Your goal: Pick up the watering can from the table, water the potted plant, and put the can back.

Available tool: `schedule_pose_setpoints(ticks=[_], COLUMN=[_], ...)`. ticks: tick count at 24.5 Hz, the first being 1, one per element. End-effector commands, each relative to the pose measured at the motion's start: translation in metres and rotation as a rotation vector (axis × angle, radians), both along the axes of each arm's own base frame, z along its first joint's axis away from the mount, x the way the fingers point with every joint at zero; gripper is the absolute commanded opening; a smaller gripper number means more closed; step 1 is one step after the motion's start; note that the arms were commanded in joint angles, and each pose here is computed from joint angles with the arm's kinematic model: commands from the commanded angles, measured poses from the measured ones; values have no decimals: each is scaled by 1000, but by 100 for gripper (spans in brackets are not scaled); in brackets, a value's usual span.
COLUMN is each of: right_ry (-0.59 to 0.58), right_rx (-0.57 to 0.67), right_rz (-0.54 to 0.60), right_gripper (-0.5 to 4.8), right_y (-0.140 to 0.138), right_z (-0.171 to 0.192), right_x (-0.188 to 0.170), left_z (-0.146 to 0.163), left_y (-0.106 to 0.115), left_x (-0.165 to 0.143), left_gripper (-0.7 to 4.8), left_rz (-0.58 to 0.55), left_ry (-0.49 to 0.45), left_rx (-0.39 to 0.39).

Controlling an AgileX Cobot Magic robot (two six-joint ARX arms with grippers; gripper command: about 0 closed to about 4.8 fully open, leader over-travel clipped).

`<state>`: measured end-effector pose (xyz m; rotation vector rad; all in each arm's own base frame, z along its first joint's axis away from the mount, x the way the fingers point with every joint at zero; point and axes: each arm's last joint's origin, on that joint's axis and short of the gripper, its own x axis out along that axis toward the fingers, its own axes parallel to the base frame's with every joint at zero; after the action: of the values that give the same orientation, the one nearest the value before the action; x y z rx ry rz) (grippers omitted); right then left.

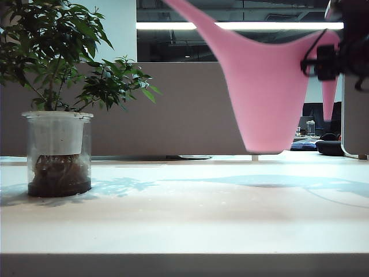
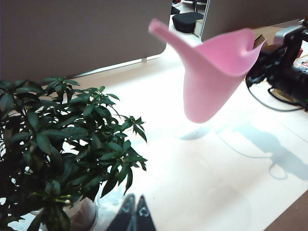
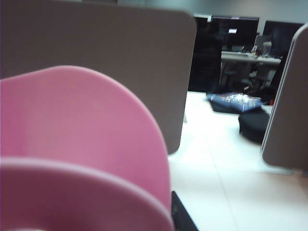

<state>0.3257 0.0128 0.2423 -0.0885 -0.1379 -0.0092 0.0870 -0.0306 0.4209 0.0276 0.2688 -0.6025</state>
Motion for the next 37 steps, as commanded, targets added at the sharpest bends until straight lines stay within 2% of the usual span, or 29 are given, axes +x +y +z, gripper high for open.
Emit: schedule_pose_setpoints(ticks=[1,4,12,14,23,28,33,37], right_ry=[-124,-166,-167,-208,-279,-357,-411,-435], right_rx=[-20,-122,-382,-438,-620,-635,-733,-758], right_rz=[8,10,15,17,-18,0,15,17], right_gripper=[165,165,165,166,166,166,166,166], right_y=[3,13,44,53,61,70,84,93], right_z=[45,75,111,121,137,143,148,152], right_x=[-2,-4,1,-1,-3,-7,-11,-11], left_z=[2,1,1,1,-1,-1,-1,-1], left_y=[0,-1,-1,-1,-1,-1,-1,-1], left_x=[-1,-1,-1,-1,-1,-1,-1,-1], left_gripper=[-5,-5,-5,-5,-5,-5,-5,-5], left_rz=[-10,-20,-22,-22,-22,-22,-23,-22], left_ry=[-7,-6,2,2,20,21,20,18], left_rx=[-12,-11,-10,-9,-6,-5,-6,-6])
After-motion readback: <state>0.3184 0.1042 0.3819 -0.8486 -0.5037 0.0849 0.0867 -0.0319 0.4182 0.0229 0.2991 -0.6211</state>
